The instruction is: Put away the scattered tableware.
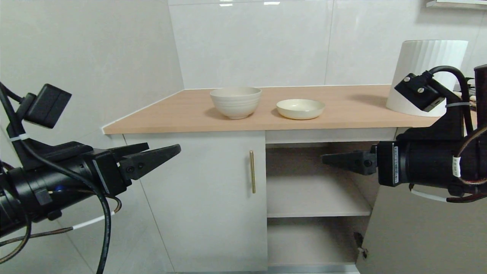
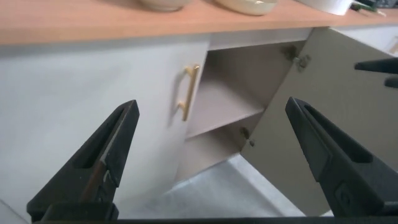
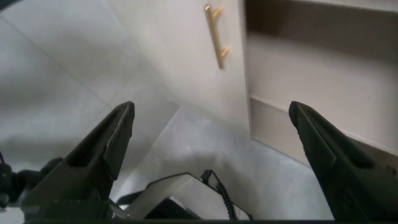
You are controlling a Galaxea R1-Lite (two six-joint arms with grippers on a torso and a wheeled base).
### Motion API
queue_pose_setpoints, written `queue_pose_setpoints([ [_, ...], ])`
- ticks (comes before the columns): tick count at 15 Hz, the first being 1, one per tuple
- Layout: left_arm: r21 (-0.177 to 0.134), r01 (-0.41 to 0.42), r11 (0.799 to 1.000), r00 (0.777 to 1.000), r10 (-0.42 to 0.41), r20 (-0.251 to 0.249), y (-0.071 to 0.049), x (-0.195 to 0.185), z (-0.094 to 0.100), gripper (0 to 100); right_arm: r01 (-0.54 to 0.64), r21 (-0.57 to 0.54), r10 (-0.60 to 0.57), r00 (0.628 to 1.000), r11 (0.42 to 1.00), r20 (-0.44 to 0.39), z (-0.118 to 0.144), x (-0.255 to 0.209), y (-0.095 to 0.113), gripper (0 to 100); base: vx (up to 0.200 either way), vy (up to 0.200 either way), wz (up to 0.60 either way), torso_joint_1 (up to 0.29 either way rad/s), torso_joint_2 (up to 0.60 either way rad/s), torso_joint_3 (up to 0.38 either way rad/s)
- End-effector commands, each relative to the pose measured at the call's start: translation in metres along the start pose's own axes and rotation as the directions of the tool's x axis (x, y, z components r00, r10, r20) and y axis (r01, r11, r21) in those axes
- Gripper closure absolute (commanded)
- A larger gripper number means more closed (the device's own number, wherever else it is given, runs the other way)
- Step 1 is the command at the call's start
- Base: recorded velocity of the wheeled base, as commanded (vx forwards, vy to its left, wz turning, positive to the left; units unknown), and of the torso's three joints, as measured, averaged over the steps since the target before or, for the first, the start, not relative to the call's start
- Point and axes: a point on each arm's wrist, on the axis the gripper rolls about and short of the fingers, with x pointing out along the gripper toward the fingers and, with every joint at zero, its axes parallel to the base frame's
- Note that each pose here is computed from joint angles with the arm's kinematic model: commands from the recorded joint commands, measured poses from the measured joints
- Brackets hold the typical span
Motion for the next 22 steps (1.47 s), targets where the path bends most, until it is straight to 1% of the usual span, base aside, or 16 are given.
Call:
queue_pose_setpoints([
  [1, 0.000, -0.001, 1.000, 1.000, 0.001, 0.003, 0.000, -0.001, 0.000, 0, -0.011, -0.002, 0.011, 1.000, 1.000, 0.022, 0.002, -0.010, 0.001, 0, 0.200, 0.000, 0.00, -0.007, 0.00, 0.007],
  [2, -0.002, -0.001, 1.000, 1.000, 0.001, 0.008, 0.000, -0.001, 0.001, 0, -0.012, -0.002, 0.012, 1.000, 1.000, 0.024, 0.002, -0.011, 0.001, 0, 0.200, 0.000, 0.00, -0.002, 0.00, -0.007],
  [3, -0.010, 0.005, 1.000, 1.000, -0.005, 0.017, -0.002, -0.004, 0.002, 0, -0.006, -0.006, 0.006, 1.000, 1.000, 0.023, 0.000, -0.011, 0.001, 0, 0.000, 0.000, 0.00, 0.000, 0.00, 0.000],
  [5, -0.011, 0.014, 1.000, 1.000, -0.014, 0.022, -0.002, -0.006, 0.003, 0, -0.009, -0.008, 0.009, 1.000, 1.000, 0.020, -0.001, -0.010, 0.000, 0, 0.000, 0.000, 0.00, 0.000, 0.00, 0.000],
  [8, -0.010, 0.021, 1.000, 1.000, -0.021, 0.014, -0.003, -0.004, 0.002, 0, -0.012, -0.010, 0.013, 1.000, 1.000, 0.027, -0.001, -0.011, 0.001, 0, 0.000, 0.000, 0.00, 0.000, 0.00, 0.000],
  [10, -0.010, 0.037, 0.999, 0.999, -0.037, 0.001, -0.005, 0.000, 0.002, 0, -0.012, -0.010, 0.012, 0.999, 1.000, 0.031, 0.000, -0.012, 0.001, 0, 0.000, 0.000, 0.00, 0.056, -0.25, -0.212],
  [12, -0.009, 0.039, 0.999, 0.999, -0.040, -0.007, -0.004, 0.005, 0.002, 0, -0.011, -0.010, 0.011, 1.000, 1.000, 0.029, -0.001, -0.011, 0.001, 0, 0.000, 0.000, 0.00, 0.044, -0.21, -0.278],
  [14, -0.008, 0.037, 0.999, 0.999, -0.037, 0.003, -0.004, 0.013, 0.011, 0, -0.010, -0.011, 0.011, 0.999, 1.000, 0.031, 0.000, -0.010, 0.000, 0, 0.000, 0.000, 0.00, 0.190, -0.52, -0.303],
  [15, -0.010, 0.030, 1.000, 1.000, -0.030, -0.001, -0.003, 0.019, 0.013, 0, -0.009, -0.009, 0.010, 1.000, 1.000, 0.028, 0.000, -0.009, 0.000, 0, 0.000, 0.000, 0.00, 0.168, -0.52, -0.290],
  [17, -0.019, 0.018, 1.000, 0.999, -0.018, -0.033, -0.001, 0.038, 0.021, 0, 0.005, -0.005, -0.005, 1.000, 1.000, 0.010, -0.002, -0.002, -0.003, 0, 0.000, 0.000, 0.00, 0.173, -0.48, -0.298],
  [19, -0.028, 0.008, 1.000, 0.998, -0.010, -0.066, -0.003, 0.048, 0.039, 0, 0.022, 0.003, -0.022, 1.000, 1.000, 0.011, -0.001, 0.004, -0.008, 0, 0.000, 0.000, 0.00, 0.178, -0.46, -0.288],
  [20, -0.031, 0.004, 0.999, 0.997, -0.007, -0.079, -0.004, 0.048, 0.043, 0, 0.022, 0.004, -0.022, 1.000, 1.000, 0.016, -0.001, 0.006, -0.009, 0, 0.000, 0.000, 0.00, 0.188, -0.48, -0.290],
  [21, -0.044, -0.010, 0.999, 0.992, 0.005, -0.128, -0.006, 0.047, 0.052, 0, 0.035, 0.010, -0.035, 0.999, 0.999, 0.024, 0.000, 0.012, -0.013, 0, 0.000, 0.000, 0.00, 0.203, -0.48, -0.295],
  [22, -0.047, -0.014, 0.999, 0.990, 0.007, -0.139, -0.007, 0.046, 0.052, 0, 0.040, 0.012, -0.040, 0.999, 0.999, 0.027, 0.001, 0.014, -0.015, 0, 0.000, 0.000, 0.00, 0.115, -0.31, -0.178],
])
